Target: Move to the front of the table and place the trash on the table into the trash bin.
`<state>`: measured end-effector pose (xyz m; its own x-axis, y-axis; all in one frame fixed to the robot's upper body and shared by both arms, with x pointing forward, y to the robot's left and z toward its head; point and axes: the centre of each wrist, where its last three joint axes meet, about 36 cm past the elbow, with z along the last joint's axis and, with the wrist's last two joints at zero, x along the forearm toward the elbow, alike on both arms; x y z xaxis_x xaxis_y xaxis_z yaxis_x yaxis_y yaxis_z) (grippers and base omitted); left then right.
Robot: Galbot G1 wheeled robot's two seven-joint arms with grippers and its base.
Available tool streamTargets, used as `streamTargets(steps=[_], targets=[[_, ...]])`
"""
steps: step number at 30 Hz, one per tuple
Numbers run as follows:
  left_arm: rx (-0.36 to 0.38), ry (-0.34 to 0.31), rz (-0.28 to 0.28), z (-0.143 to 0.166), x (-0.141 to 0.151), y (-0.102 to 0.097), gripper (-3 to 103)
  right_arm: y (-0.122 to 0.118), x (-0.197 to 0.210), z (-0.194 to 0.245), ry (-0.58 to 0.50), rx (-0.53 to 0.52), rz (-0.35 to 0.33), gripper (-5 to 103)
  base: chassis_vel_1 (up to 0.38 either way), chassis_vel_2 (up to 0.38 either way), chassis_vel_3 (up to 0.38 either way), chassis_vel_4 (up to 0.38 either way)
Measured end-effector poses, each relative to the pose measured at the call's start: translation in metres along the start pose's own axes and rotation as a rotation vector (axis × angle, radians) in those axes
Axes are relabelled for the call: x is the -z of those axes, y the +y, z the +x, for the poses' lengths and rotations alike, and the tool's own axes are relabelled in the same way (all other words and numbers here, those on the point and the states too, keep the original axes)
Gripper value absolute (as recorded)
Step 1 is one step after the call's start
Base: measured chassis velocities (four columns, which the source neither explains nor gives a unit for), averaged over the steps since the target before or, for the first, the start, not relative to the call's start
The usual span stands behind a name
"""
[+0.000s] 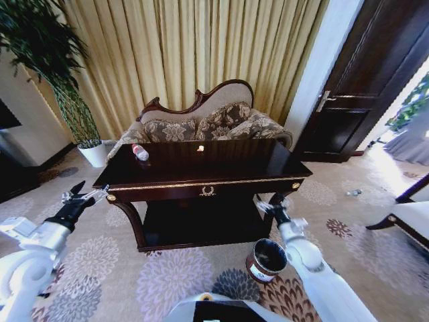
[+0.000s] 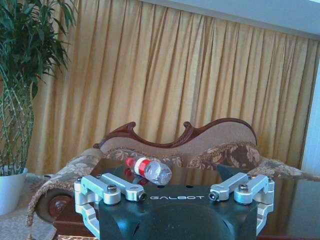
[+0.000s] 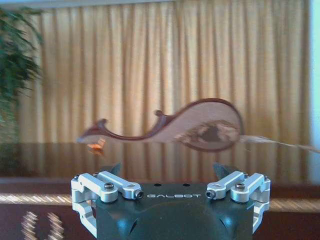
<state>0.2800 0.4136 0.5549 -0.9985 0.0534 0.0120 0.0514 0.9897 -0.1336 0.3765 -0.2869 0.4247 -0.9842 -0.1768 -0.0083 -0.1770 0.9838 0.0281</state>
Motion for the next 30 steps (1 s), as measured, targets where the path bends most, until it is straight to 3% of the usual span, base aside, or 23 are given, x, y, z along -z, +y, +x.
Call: streamTargets(steps=[9, 17, 30], targets=[[-0.013, -0.005, -0.008, -0.001, 0.003, -0.003, 100, 0.003, 0.028, -0.025, -0.005, 0.126, 0.022, 100, 0.0, 0.0, 0.0, 0.0], [-0.031, -0.008, -0.008, -0.003, 0.004, -0.009, 100, 0.003, 0.036, -0.045, -0.012, 0.135, 0.01, 100, 0.0, 0.0, 0.0, 0.0], [-0.026, -0.008, -0.004, 0.0, 0.004, -0.011, 100, 0.035, 0.035, -0.077, 0.004, 0.159, -0.021, 100, 0.0, 0.0, 0.0, 0.0]])
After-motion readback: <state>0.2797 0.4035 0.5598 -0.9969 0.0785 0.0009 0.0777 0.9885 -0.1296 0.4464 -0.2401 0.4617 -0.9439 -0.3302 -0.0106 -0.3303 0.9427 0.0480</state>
